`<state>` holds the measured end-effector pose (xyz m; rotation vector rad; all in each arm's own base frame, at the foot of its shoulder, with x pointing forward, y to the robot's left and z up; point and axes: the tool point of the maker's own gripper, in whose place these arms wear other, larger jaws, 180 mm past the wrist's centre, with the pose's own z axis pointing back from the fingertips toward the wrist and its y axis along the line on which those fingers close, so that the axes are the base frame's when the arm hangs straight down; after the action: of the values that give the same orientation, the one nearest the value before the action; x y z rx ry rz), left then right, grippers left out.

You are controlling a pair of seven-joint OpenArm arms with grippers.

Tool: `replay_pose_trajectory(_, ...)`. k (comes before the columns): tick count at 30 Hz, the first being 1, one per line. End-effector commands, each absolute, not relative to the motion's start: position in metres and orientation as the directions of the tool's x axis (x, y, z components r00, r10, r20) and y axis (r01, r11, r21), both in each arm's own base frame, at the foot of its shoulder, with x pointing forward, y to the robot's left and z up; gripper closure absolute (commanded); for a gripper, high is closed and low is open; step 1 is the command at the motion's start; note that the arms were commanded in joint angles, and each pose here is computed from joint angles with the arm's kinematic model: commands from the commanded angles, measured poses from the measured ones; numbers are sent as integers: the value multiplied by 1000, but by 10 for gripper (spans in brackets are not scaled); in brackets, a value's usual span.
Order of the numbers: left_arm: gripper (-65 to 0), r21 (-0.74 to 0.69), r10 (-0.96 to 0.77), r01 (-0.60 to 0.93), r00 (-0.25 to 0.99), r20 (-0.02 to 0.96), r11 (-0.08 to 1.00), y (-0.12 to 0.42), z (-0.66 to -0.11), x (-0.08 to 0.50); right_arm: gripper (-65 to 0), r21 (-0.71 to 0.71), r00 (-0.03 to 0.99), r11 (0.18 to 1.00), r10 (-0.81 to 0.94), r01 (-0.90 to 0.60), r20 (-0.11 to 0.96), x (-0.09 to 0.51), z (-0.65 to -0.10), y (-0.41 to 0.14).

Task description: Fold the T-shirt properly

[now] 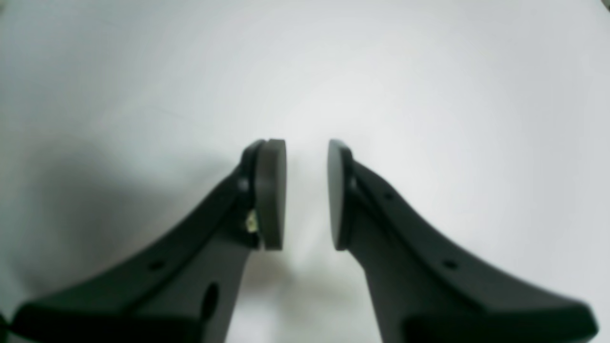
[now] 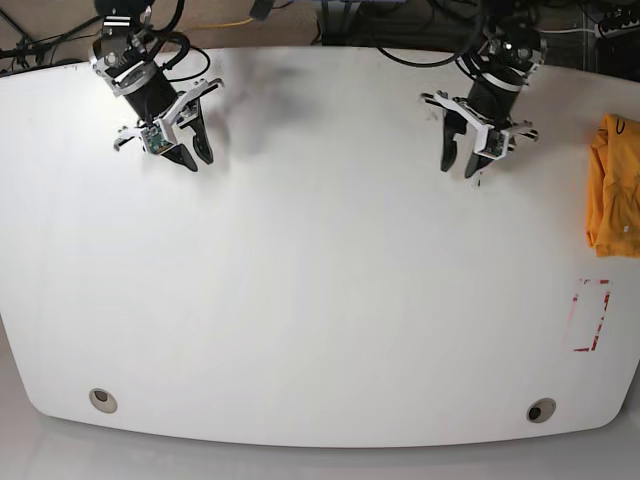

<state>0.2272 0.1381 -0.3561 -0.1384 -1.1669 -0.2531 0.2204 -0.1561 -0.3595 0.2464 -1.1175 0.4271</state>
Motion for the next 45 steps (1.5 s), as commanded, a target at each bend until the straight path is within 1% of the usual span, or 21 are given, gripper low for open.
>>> replay_pose_trajectory(1, -197, 17, -107, 249, 356, 928, 968, 137, -345, 209, -138, 6, 377, 898, 179, -440, 909, 203, -357, -158)
replay_pose_trajectory(3, -165, 8, -107, 251, 383, 917, 968, 134, -346, 192, -136, 44, 409, 912, 139, -407, 902, 190, -361, -163)
replay_pose_trajectory(5, -139, -5, -109, 252, 437, 893, 968, 132, -353, 167, -136, 95, 447, 930, 80, -356, 891, 171, -363, -173)
replay_pose_trajectory(8, -135, -26, -110, 251, 510, 853, 968, 132, -364, 135, -136, 159, 503, 936, 21, -313, 864, 143, -369, -177)
replay_pose_trajectory(11, -135, -43, -114, 246, 588, 801, 968, 135, -375, 101, -136, 187, 568, 936, 15, -297, 823, 114, -379, -176)
replay_pose_trajectory(15, -135, -81, -109, 232, 704, 702, 969, 136, -390, 45, -136, 240, 670, 942, -23, -234, 742, 63, -393, -172)
replay_pose_trajectory(17, -135, -101, -99, 220, 743, 662, 970, 136, -399, 25, -136, 255, 703, 943, -31, -216, 711, 45, -396, -171)
replay_pose_trajectory(23, -133, -206, 4, 120, 855, 518, 971, 148, -441, -35, -136, 326, 809, 939, -103, -113, 579, -17, -417, -159)
replay_pose_trajectory(26, -133, -244, 58, 54, 902, 428, 968, 158, -467, -67, -136, 372, 880, 925, -110, -79, 462, -58, -445, -142)
replay_pose_trajectory(30, -133, -258, 96, -1, 930, 356, 966, 169, -503, -80, -136, 434, 922, 900, -138, -36, 362, -86, -484, -120)
replay_pose_trajectory(33, -133, -265, 122, -35, 940, 318, 964, 176, -528, -79, -136, 457, 933, 890, -169, 6, 317, -97, -511, -110)
replay_pose_trajectory(36, -133, -255, 129, -59, 955, 268, 965, 185, -554, -80, -136, 417, 942, 907, -184, 52, 281, -107, -542, -112)
replay_pose_trajectory(39, -133, -218, 111, -62, 969, 220, 974, 189, -576, -79, -136, 393, 953, 918, -169, 59, 253, -110, -567, -107)
replay_pose_trajectory(45, -132, -155, 92, -68, 984, 154, 986, 192, -607, -73, -136, 342, 966, 936, -161, 85, 201, -106, -600, -120)
